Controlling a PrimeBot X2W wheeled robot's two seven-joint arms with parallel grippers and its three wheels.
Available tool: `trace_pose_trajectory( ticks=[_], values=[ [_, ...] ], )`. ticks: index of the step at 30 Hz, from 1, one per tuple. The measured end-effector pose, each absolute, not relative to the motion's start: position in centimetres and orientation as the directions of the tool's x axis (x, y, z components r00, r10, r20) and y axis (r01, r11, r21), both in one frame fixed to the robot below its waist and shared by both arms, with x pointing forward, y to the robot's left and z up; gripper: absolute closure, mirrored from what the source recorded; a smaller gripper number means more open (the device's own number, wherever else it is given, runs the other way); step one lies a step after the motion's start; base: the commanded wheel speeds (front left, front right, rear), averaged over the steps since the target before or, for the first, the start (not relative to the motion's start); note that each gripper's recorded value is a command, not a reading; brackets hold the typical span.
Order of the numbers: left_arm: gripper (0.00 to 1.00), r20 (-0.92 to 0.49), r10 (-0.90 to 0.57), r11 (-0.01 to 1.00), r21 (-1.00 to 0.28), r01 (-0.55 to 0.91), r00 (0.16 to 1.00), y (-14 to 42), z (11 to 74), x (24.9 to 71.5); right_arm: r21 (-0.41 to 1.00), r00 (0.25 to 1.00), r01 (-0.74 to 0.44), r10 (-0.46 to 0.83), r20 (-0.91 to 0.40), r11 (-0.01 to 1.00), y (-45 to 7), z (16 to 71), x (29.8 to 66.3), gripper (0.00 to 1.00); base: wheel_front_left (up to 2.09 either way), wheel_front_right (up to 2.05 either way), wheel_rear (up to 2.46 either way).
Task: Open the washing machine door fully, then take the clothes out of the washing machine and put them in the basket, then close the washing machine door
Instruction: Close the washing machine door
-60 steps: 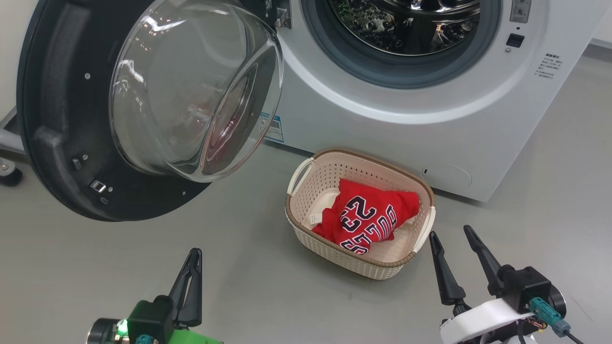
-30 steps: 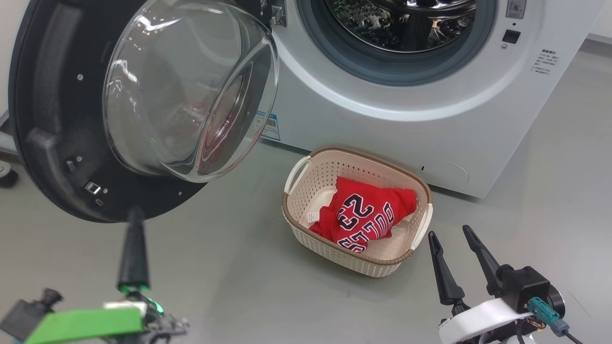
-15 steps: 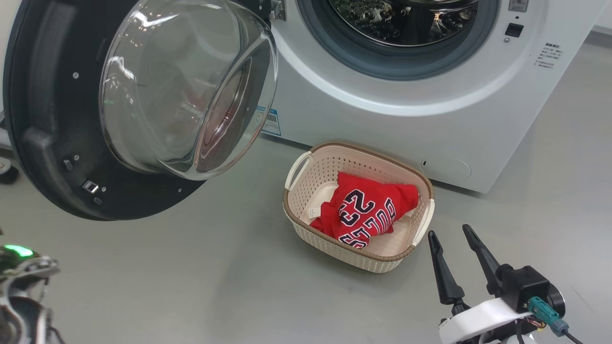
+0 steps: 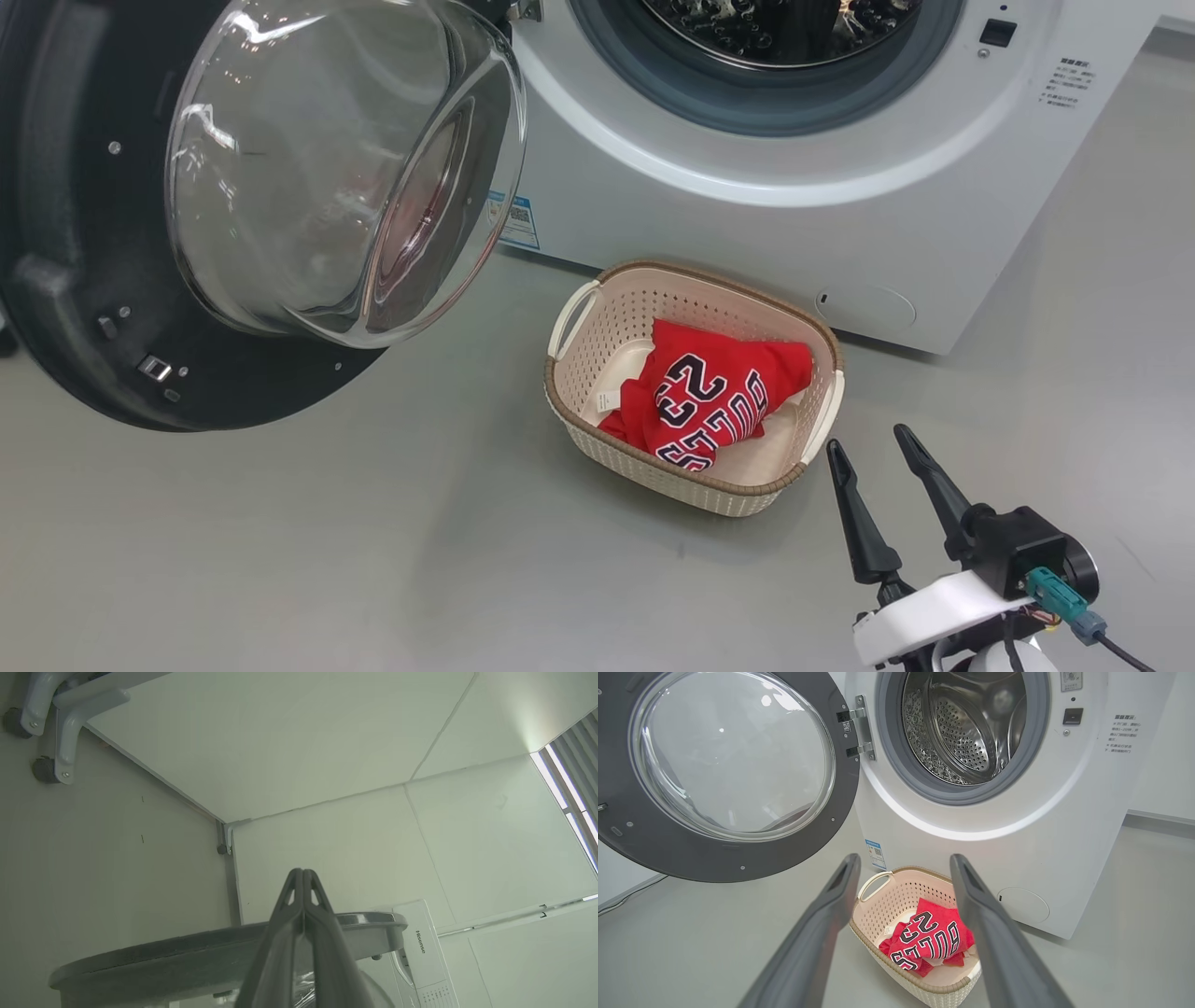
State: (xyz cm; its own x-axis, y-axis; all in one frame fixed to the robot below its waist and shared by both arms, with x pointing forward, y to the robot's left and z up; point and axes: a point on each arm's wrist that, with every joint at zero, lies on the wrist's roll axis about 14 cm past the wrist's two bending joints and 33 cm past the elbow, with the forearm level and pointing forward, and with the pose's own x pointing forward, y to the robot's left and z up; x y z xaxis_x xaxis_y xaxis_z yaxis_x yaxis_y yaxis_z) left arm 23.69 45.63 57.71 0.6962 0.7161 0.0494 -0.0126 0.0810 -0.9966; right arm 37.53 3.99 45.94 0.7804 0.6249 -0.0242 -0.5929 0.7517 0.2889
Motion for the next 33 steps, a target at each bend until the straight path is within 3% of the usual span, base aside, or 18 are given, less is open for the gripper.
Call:
trace_pose_trajectory(
  ticks=[10,16,33],
  values=[
    [1.00,-0.126,0.624,-0.032,-0.990,-0.135,0.771,45.3,53.7,26.2,0.283,0.777,-0.597,0.629,-0.028,0.751,3.7,45.6,37.8,0.00,0.00,0.00,0.00],
    [1.00,-0.145,0.551,-0.024,-0.987,-0.159,0.822,44.4,53.4,28.7,0.277,0.780,-0.590,0.624,-0.044,0.758,3.2,45.0,38.1,0.00,0.00,0.00,0.00],
    [1.00,-0.216,0.488,-0.028,-0.972,-0.232,0.846,44.2,51.8,30.9,0.274,0.783,-0.584,0.619,-0.055,0.764,2.6,44.4,38.7,0.00,0.00,0.00,0.00]
  ],
)
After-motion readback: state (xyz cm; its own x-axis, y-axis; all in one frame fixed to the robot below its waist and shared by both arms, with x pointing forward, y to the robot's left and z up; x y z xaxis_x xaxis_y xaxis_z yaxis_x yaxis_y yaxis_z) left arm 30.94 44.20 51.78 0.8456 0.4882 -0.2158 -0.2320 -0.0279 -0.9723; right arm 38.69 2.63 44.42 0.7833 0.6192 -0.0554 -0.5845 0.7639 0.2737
